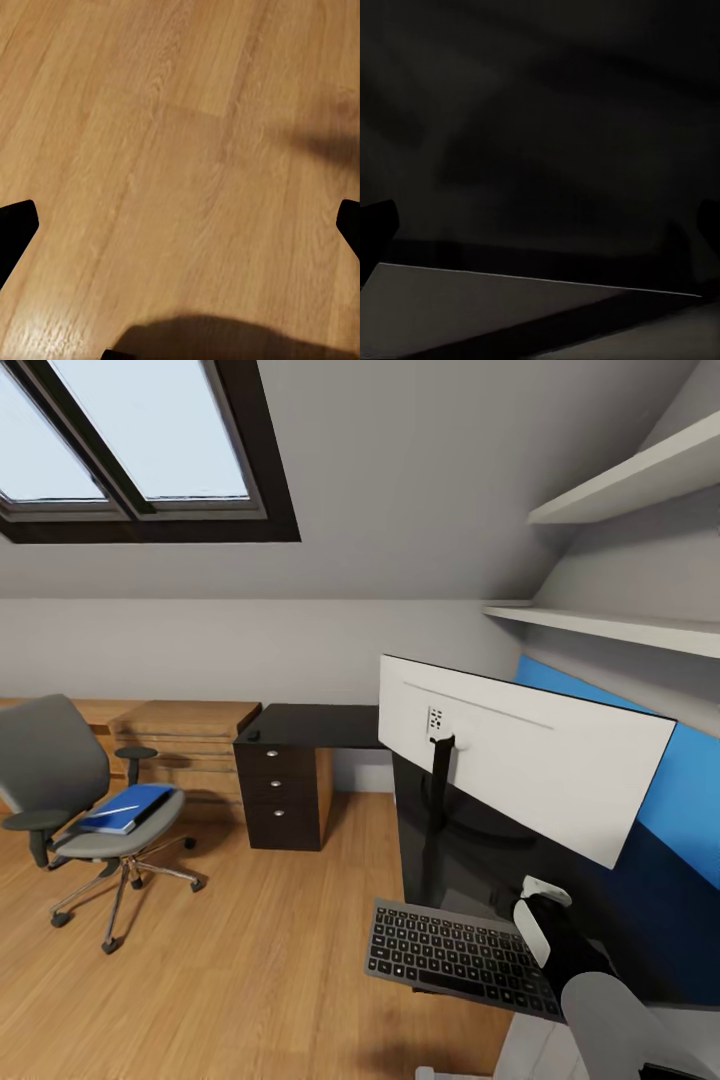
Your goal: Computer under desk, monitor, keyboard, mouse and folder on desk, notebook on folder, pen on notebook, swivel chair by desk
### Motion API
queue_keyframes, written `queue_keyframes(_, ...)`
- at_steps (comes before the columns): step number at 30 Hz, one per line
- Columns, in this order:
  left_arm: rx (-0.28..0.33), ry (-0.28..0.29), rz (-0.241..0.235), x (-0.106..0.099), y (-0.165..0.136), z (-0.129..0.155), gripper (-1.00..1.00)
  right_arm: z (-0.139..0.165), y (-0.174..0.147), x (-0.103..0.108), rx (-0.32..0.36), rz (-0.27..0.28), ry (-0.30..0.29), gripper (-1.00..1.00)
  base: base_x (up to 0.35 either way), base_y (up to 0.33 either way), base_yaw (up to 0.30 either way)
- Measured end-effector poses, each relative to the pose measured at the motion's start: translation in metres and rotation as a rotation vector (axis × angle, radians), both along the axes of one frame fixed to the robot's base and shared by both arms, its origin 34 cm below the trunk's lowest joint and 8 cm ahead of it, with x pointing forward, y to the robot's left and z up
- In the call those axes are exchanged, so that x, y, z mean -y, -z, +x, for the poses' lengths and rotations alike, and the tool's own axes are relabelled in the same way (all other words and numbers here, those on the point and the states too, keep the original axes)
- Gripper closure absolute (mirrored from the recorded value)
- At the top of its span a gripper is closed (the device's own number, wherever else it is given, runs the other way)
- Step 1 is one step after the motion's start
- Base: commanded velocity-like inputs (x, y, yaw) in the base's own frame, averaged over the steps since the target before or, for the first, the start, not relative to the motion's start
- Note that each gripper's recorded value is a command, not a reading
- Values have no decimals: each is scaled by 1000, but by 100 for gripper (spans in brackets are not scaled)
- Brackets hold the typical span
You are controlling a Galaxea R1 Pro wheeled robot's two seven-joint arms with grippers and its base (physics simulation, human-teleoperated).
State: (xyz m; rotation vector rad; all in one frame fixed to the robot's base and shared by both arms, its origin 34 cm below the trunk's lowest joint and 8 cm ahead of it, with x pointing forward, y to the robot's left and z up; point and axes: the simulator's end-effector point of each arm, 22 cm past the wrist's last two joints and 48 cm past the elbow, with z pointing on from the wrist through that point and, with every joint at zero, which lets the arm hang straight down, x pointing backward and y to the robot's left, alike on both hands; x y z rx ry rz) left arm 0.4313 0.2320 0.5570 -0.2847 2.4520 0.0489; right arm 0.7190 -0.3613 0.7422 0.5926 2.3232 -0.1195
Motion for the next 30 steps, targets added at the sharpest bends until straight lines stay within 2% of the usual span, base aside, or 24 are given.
queue_keyframes(30,0,2,1,0,0,0,-100,-1,0,1,-2,-4,1,-100,-48,0,0)
